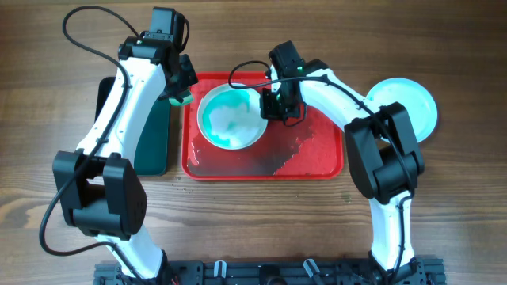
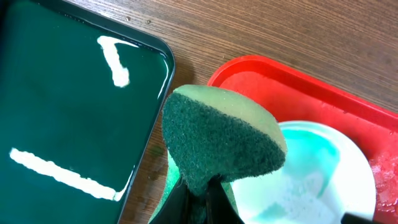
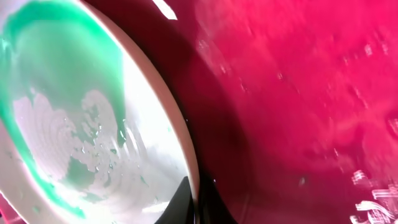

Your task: Clean dirty plates on tray and stack at the side

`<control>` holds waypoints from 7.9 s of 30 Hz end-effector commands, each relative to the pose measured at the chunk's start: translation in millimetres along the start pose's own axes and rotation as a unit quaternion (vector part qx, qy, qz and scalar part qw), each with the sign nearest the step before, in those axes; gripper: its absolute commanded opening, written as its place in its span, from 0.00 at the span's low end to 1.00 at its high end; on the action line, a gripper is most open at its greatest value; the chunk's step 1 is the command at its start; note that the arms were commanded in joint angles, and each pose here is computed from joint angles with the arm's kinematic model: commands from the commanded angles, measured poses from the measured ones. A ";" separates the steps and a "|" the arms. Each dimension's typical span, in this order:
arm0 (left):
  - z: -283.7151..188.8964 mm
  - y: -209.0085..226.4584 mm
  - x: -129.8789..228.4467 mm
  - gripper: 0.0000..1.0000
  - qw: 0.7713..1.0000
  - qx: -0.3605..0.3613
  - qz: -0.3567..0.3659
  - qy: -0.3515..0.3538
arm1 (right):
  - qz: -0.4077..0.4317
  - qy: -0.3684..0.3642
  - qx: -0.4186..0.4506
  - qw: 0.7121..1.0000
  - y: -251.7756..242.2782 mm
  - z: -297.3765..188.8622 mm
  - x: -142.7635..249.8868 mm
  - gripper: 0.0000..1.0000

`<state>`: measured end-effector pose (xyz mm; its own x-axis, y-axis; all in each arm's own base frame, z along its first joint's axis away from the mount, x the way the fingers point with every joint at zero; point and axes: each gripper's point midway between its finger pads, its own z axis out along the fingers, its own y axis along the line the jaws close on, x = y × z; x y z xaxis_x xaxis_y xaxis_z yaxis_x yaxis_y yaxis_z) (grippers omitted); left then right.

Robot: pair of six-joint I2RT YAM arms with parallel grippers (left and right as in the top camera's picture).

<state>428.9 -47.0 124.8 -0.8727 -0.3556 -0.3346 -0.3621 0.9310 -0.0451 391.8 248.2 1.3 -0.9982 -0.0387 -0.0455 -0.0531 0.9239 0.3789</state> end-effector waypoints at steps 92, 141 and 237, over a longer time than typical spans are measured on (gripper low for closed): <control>-0.7 2.5 -6.1 0.04 1.000 -0.004 0.014 -0.010 | 0.388 -0.178 0.250 0.869 -348.1 -215.0 70.1 0.49; -132.3 117.6 -49.9 1.00 0.980 -0.007 0.016 -0.197 | -0.029 -0.306 0.087 0.948 -60.4 -307.5 16.9 0.99; -129.8 114.2 113.2 1.00 0.816 0.234 -0.052 -0.527 | -0.169 -0.663 0.041 0.728 -111.5 -240.4 148.9 1.00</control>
<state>250.7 14.7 207.5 -0.0190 -0.3939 -0.9190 -0.0811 0.9167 -0.3913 243.3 44.9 174.0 -0.0228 0.0717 -0.9972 -0.2172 0.9732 0.0749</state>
